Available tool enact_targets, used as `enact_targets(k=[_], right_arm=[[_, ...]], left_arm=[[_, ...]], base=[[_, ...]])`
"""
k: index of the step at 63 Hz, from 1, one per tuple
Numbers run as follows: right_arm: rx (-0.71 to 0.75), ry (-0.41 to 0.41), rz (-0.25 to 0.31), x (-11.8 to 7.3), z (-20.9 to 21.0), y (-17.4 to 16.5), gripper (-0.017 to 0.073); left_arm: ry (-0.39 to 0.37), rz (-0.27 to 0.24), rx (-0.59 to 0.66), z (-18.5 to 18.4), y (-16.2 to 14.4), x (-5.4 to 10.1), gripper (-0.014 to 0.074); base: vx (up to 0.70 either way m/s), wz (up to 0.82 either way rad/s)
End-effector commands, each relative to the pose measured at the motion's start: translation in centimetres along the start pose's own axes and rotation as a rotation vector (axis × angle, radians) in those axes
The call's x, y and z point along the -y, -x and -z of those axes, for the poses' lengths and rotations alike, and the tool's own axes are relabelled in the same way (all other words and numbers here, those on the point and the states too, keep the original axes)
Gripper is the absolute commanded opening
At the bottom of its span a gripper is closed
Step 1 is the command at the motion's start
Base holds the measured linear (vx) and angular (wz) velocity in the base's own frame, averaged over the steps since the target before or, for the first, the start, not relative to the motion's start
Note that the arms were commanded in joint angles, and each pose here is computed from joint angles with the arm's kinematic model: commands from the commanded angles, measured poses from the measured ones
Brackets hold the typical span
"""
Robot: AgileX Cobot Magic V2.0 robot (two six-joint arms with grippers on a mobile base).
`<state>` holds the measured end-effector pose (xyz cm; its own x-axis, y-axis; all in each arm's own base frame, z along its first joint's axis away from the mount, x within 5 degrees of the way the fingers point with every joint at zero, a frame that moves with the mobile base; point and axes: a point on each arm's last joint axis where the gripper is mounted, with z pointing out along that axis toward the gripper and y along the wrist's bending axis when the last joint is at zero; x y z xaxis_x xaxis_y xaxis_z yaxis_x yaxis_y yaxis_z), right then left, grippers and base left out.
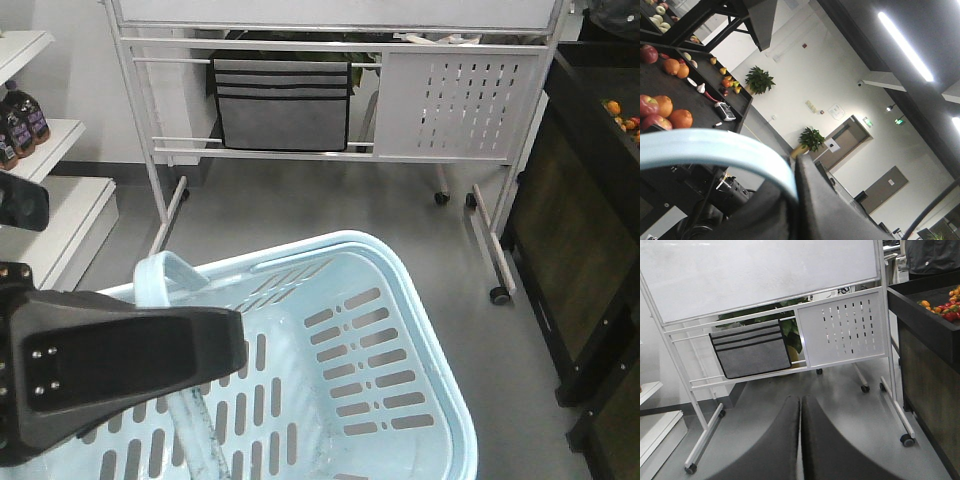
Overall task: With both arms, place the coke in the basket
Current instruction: 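Drive the base past the whiteboard stand carrying the basket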
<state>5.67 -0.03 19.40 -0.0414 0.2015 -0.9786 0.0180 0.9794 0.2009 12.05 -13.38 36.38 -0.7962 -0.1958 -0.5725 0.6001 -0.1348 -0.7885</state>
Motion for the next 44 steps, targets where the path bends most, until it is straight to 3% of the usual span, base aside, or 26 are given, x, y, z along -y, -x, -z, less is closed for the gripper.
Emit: enact_targets(k=[1, 44], right_arm=[[0.076, 0.005, 0.015, -0.02, 0.08, 0.45, -0.0005], [0.076, 0.005, 0.015, -0.02, 0.08, 0.45, -0.0005]], left_arm=[[-0.114, -0.005, 0.04, -0.13, 0.69, 1.84, -0.0006], [-0.114, -0.005, 0.04, -0.13, 0.69, 1.84, -0.0006]], base=[[0.23, 0.04], [0.22, 0.01]])
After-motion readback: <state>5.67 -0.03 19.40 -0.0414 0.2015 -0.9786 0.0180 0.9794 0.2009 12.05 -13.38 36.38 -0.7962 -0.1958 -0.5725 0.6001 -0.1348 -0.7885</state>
